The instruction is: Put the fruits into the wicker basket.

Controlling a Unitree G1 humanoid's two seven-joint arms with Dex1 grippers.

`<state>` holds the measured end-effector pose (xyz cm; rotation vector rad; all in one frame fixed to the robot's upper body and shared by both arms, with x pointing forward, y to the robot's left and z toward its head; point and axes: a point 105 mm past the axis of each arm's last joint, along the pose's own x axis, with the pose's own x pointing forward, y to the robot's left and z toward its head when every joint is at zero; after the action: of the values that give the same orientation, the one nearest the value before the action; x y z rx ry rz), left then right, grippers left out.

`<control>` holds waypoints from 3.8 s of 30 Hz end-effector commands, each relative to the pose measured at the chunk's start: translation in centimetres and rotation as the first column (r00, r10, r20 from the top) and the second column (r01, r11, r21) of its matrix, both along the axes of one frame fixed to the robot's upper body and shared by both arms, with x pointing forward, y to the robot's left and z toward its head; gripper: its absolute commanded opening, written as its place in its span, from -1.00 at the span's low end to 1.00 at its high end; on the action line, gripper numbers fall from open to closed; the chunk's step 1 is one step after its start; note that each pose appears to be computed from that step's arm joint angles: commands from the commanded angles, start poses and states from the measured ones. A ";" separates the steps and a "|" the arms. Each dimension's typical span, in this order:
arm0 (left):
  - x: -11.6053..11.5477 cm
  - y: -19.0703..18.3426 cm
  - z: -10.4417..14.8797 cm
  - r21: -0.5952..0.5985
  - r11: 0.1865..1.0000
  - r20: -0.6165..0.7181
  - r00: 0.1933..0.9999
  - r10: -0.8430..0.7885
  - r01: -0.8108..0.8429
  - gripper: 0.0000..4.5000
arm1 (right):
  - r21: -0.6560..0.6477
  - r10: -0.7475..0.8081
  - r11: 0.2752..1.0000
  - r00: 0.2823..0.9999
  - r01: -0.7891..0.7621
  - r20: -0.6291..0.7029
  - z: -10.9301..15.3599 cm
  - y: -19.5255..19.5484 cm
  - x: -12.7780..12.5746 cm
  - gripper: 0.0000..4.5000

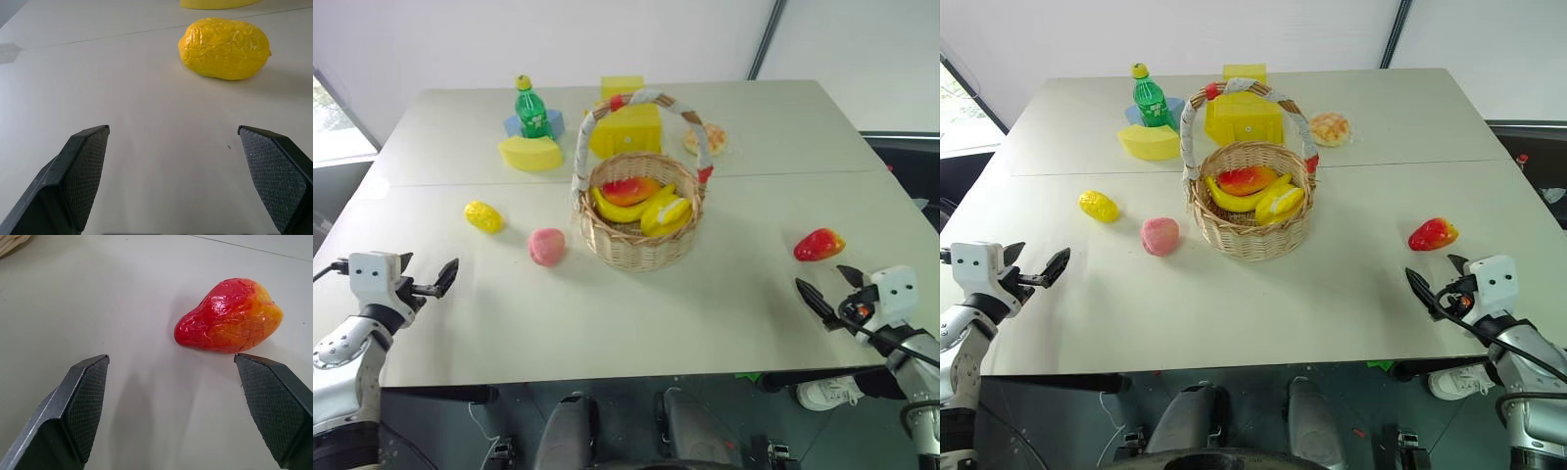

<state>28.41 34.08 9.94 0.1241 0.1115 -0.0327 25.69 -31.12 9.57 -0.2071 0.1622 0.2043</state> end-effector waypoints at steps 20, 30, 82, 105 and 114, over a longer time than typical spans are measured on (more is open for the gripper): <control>2.1 -0.4 4.6 0.194 0.979 0.051 0.996 -0.071 0.060 1.00 | -0.137 0.339 0.937 0.931 -0.321 0.136 8.9 7.3 0.3 0.91; 5.7 -1.9 5.5 0.097 0.995 -0.001 1.000 -0.004 0.004 1.00 | -0.203 0.660 0.751 0.727 -0.628 0.192 13.7 16.9 -0.7 0.91; 11.6 -7.7 5.2 -0.287 0.760 -0.385 0.797 0.466 -0.583 -0.19 | -0.146 0.791 0.603 0.564 -0.784 0.237 12.0 24.0 -0.6 1.00; 0.3 -21.5 12.9 0.149 0.608 0.114 0.597 -0.794 0.780 -0.19 | -0.170 0.779 0.621 0.579 -0.765 0.240 12.2 22.9 1.5 1.00; 4.6 -27.5 13.3 0.306 0.552 0.067 0.561 -0.825 0.776 -0.19 | -0.175 0.750 0.658 0.613 -0.733 0.249 12.0 22.5 1.4 1.00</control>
<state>32.65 6.56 22.73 0.3952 -0.1377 -0.9763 27.69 -8.65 20.40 -0.3413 -0.1856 1.0267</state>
